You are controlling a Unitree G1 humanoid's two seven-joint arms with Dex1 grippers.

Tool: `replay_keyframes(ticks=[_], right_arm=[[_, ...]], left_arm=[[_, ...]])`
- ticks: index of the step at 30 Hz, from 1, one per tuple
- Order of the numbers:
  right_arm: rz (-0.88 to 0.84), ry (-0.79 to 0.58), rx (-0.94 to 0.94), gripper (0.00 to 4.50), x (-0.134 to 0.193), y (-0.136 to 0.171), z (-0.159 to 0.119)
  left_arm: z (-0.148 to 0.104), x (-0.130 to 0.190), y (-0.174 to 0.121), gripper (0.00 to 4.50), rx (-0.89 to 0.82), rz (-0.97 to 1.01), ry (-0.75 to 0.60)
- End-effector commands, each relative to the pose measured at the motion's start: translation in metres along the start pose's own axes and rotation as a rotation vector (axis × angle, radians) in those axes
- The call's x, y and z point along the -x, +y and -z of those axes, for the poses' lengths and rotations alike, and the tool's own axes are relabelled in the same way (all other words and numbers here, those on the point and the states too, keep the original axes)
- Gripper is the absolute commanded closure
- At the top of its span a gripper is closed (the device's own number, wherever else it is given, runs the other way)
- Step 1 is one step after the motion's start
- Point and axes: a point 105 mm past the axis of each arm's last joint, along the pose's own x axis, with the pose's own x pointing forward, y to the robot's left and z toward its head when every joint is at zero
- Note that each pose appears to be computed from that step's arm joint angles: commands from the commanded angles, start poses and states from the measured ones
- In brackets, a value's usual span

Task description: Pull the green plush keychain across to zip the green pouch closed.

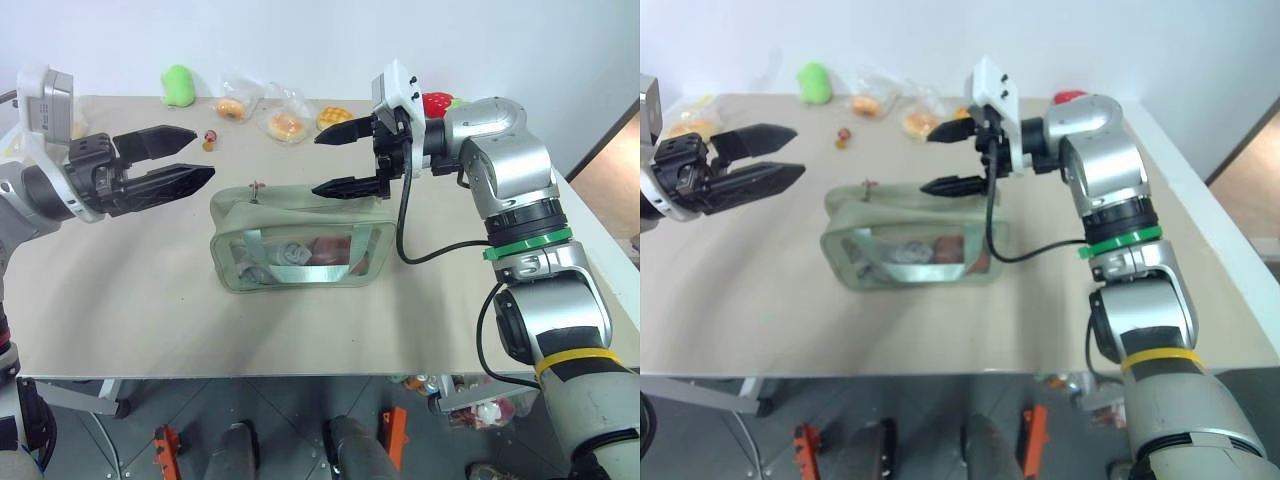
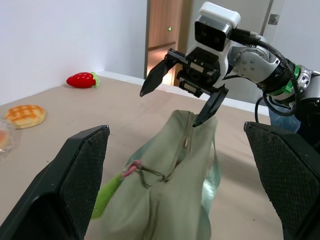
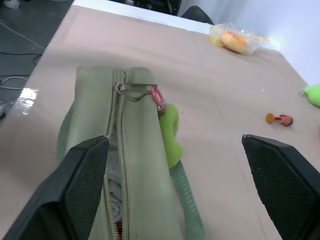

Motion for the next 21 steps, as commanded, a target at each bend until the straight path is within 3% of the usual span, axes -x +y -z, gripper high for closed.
replay_keyframes(ticks=[1,7,14,21], right_arm=[[0.012,-0.026,0.062,0.04,0.017,-0.002,-0.016],[0.031,-0.024,0.024,0.04,0.058,-0.005,-0.017],[0.094,0.075,-0.036,0.04,0.105,0.001,0.008],[0.071,0.145,-0.124,0.04,0.101,0.021,0.046]], left_arm=[[-0.009,0.002,-0.002,0.00,-0.042,-0.004,-0.010],[0.002,0.009,0.000,0.00,-0.027,-0.035,0.046],[0.011,0.020,0.005,0.00,-0.008,-0.081,0.081],[0.013,0.019,0.007,0.00,0.003,-0.091,0.073]])
